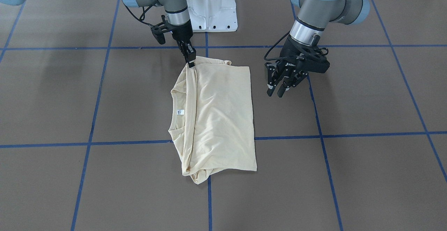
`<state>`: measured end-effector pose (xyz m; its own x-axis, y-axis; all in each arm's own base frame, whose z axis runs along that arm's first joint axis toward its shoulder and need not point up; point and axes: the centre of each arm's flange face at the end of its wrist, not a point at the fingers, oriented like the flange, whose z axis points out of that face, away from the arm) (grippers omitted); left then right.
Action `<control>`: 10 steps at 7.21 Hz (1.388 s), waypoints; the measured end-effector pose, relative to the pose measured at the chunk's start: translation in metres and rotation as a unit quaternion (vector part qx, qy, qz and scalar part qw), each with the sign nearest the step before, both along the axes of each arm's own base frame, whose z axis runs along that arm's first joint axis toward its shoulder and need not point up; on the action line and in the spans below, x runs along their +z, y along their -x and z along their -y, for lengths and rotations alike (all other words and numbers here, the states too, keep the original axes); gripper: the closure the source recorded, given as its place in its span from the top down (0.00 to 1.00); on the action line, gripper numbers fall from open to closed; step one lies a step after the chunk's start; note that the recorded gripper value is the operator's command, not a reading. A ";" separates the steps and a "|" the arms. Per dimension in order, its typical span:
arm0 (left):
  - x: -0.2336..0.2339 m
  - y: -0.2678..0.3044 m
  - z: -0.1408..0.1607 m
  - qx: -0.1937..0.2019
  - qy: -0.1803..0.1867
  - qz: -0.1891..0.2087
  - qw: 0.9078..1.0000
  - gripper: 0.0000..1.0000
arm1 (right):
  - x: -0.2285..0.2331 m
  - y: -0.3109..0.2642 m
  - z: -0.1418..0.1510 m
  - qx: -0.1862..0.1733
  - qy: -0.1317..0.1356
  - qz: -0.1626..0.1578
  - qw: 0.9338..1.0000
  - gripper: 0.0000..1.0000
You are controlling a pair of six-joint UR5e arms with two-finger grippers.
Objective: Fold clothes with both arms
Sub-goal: 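Grasp the near corner with the right gripper while the left gripper approaches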
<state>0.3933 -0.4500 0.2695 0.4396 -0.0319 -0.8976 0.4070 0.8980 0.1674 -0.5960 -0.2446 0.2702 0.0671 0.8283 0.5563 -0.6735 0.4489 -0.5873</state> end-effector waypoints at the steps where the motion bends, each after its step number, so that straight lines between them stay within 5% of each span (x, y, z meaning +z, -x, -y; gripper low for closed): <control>1: 0.000 0.000 0.000 0.000 0.000 0.000 1.000 0.43 | -0.001 0.000 0.000 -0.001 -0.001 0.001 1.000 0.00; 6: 0.000 -0.007 -0.006 0.002 0.011 -0.005 1.000 0.43 | -0.015 -0.016 0.008 -0.001 -0.005 0.016 1.000 0.00; 8: -0.006 -0.026 -0.030 -0.010 0.077 -0.047 0.996 0.43 | -0.019 -0.030 0.009 -0.004 -0.002 0.025 1.000 0.00; 10: -0.011 -0.066 -0.092 -0.035 0.165 -0.096 0.981 0.43 | -0.015 -0.043 0.008 -0.005 -0.001 0.026 1.000 0.00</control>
